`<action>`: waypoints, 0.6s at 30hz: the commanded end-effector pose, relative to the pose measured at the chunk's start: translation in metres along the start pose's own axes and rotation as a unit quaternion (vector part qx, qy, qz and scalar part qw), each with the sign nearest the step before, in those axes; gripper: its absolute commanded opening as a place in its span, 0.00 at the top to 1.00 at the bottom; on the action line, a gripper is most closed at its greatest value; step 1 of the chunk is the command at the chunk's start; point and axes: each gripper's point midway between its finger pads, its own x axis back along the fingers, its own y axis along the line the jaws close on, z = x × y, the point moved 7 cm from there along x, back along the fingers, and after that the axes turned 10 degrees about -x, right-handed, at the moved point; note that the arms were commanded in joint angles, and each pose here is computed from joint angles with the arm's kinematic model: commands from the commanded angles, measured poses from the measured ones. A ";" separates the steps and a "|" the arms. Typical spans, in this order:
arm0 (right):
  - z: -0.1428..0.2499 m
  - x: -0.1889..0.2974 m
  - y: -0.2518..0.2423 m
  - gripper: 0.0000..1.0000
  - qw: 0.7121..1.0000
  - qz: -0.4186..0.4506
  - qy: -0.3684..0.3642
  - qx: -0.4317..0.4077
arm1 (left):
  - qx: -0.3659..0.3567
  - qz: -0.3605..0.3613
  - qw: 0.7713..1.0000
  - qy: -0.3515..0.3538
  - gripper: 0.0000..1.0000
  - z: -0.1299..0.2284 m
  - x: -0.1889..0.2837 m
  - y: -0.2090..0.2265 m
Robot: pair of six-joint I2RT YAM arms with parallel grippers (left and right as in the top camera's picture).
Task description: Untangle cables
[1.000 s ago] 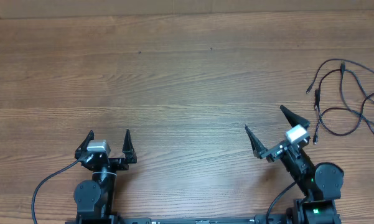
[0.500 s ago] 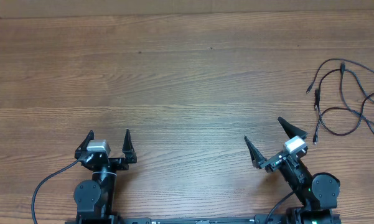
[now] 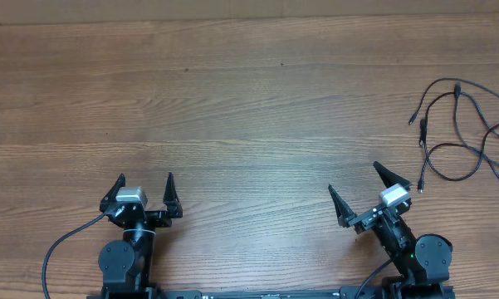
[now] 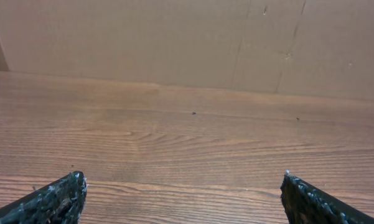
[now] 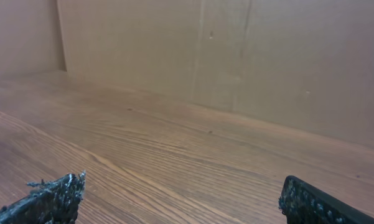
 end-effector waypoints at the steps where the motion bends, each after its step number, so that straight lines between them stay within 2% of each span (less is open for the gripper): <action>1: 0.003 0.000 -0.006 0.00 1.000 0.026 -0.001 -0.002 | 0.002 -0.003 1.000 -0.001 0.00 0.001 0.000 0.001; 7: 0.003 0.000 -0.007 0.00 0.999 0.028 -0.001 0.023 | 0.002 -0.003 1.000 -0.001 0.01 0.001 0.000 0.001; 18: 0.002 0.002 -0.014 0.00 0.998 0.056 -0.002 0.016 | 0.002 -0.003 1.000 -0.001 0.00 0.001 0.000 0.001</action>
